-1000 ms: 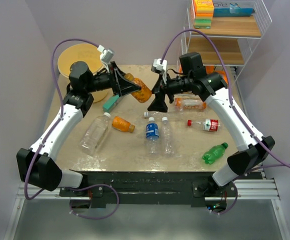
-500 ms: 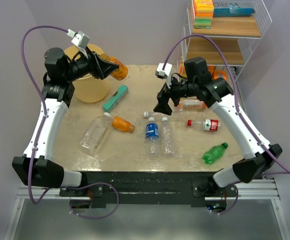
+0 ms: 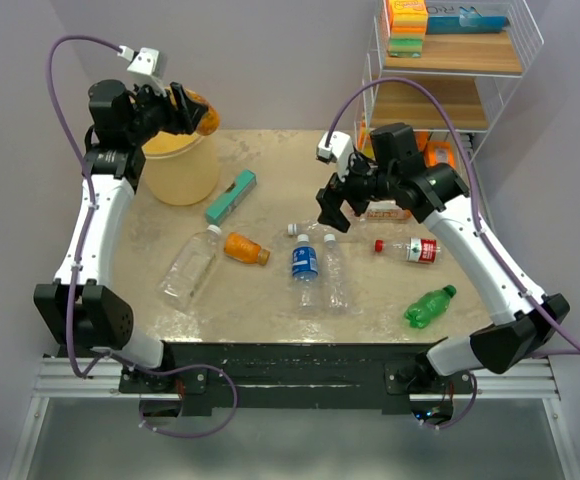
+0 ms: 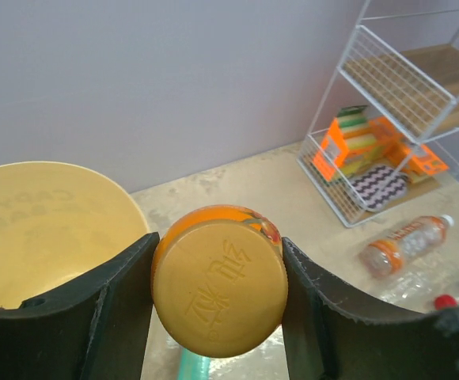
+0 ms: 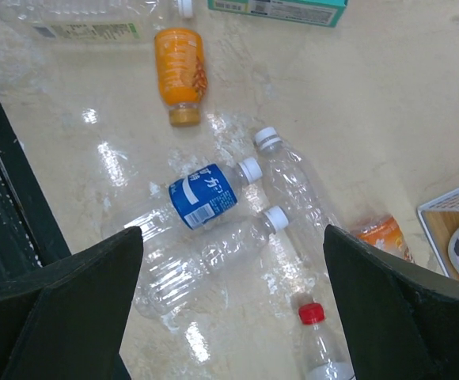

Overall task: Put the plastic bottles in the bin
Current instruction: Place the plastic bottle in the trash bin.

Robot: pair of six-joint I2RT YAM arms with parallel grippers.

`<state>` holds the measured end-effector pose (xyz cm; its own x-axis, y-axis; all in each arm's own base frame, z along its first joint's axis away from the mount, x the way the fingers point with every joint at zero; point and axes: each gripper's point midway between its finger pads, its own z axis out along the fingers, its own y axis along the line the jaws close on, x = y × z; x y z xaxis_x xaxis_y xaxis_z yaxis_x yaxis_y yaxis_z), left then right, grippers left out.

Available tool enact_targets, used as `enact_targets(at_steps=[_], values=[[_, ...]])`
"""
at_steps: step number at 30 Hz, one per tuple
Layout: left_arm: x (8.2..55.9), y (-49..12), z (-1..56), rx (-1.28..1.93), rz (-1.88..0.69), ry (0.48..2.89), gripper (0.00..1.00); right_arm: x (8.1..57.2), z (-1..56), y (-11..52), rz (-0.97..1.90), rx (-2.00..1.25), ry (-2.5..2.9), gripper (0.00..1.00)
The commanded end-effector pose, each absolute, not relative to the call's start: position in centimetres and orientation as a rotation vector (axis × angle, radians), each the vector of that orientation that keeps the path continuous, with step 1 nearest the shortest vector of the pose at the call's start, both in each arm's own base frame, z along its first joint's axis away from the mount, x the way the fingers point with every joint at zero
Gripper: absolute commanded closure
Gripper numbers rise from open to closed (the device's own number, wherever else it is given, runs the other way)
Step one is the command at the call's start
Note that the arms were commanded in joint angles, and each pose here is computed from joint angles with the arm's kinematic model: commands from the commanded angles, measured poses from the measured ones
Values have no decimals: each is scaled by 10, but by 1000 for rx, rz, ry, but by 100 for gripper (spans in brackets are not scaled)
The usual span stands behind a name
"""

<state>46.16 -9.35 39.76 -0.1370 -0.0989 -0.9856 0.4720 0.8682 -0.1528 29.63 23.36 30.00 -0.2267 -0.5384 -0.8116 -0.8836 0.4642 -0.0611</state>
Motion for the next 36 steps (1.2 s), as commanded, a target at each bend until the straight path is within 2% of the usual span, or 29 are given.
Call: enact_targets(at_steps=[1,16,25,36], values=[[486,-69,425,262,-353,1563,100,299,307,220,468,-1145,1898,2],[546,2,379,169,-129,1634,100,321,285,192,424,-1061,2000,2],[582,17,312,161,-105,1748,100,334,275,171,380,-992,2052,2],[619,23,260,153,-115,1858,100,332,264,162,353,-986,2090,2]])
